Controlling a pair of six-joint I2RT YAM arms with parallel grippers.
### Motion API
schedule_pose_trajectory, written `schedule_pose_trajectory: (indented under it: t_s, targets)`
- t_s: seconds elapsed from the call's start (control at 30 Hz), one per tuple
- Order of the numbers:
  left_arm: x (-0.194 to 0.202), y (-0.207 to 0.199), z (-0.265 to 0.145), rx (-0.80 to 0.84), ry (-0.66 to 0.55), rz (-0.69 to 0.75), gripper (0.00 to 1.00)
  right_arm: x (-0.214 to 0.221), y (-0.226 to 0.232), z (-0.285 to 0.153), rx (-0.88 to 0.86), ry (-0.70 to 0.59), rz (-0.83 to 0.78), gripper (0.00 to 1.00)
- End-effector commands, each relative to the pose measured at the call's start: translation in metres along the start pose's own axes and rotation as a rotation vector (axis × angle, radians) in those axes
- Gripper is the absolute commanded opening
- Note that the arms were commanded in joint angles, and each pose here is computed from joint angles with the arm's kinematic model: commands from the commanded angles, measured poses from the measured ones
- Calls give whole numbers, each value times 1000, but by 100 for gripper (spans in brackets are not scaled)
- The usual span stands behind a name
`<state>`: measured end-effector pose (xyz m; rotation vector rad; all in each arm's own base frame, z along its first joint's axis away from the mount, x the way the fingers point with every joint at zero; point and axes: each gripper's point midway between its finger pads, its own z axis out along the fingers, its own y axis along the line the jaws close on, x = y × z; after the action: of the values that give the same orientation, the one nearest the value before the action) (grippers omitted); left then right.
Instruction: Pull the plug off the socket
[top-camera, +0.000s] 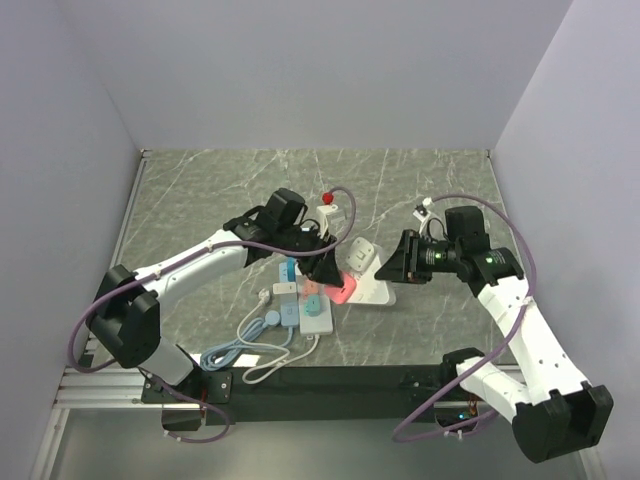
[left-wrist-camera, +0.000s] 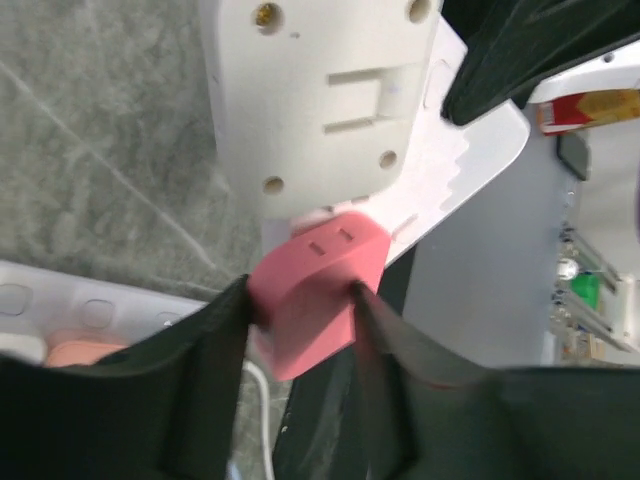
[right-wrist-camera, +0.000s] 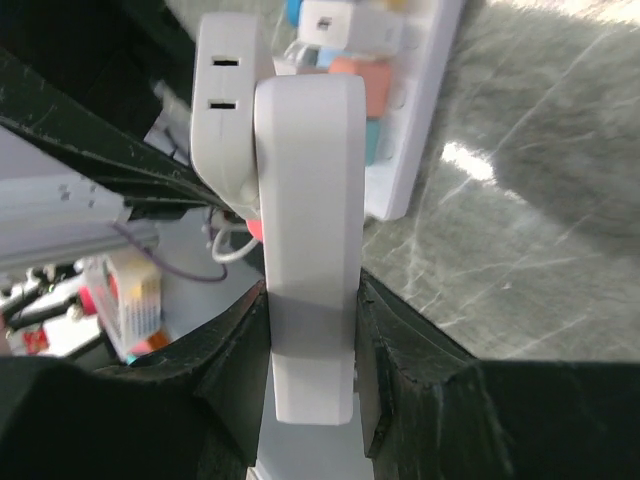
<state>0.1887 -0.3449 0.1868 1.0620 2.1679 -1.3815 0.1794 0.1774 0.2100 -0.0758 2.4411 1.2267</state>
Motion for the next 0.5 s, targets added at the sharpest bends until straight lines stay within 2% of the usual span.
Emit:
schedule_pose_trajectory:
  t_s: [0.0,0.1,0.17,0.27,0.37,0.47]
  targets:
    - [-25,4,-2,-54,-38,63,42,-41,30,-12,-41,-117,-82,0]
    - [-45,14,-4,-138,-75,65,24,-55,14,-12,75,-143,-60,0]
    - [-63,14,-7,-171,-114,74,19,-61,3,-12,144,-159,-42,0]
    - [-84,21,-10,-234,-175,60,2,-68,-2,-8,166,-166,-19,0]
    - [-101,19,-9,-242,-236,49,1,-75,-3,-1,152,-177,2,0]
    - [-110,24,-7,-284,-274,34,20,-82,-6,4,153,-192,16,0]
